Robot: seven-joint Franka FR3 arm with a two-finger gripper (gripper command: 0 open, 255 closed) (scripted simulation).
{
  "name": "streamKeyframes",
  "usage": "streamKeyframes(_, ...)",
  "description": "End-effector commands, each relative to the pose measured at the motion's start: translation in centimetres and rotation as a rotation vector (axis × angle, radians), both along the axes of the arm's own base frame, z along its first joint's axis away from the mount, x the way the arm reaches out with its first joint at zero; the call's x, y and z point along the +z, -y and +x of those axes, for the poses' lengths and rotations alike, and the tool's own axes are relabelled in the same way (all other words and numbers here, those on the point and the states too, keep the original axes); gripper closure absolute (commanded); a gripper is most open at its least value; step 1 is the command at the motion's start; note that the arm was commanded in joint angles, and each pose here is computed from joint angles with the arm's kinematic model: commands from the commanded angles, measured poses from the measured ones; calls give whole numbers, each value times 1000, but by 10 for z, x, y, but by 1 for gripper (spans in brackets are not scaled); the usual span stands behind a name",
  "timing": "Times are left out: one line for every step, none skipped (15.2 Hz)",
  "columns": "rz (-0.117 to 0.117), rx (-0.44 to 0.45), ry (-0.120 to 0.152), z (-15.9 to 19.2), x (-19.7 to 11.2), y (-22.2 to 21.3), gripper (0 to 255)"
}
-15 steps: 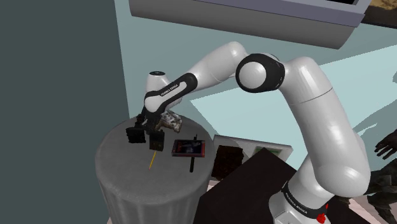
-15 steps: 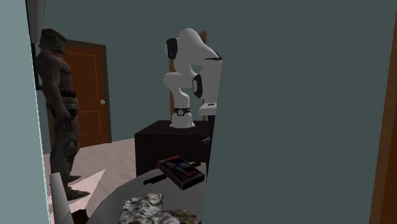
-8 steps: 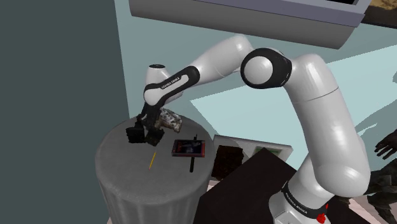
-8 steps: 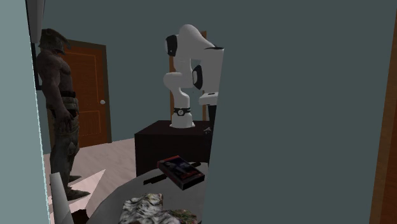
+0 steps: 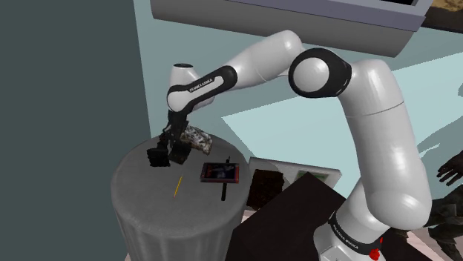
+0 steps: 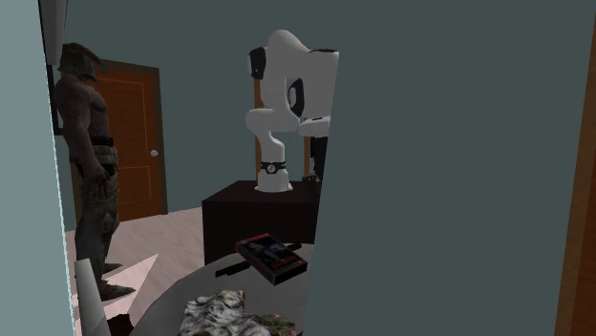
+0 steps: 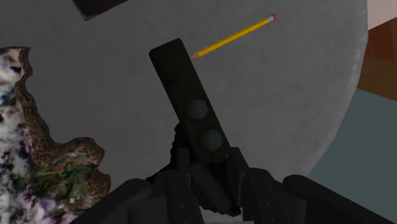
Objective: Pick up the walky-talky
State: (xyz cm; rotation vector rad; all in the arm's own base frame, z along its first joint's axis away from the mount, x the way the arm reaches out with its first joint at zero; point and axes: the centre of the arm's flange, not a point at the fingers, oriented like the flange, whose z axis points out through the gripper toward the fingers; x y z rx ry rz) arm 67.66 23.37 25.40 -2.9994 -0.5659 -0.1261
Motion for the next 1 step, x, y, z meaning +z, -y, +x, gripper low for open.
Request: streamKeyframes(0, 0, 0, 1, 3, 0, 255)
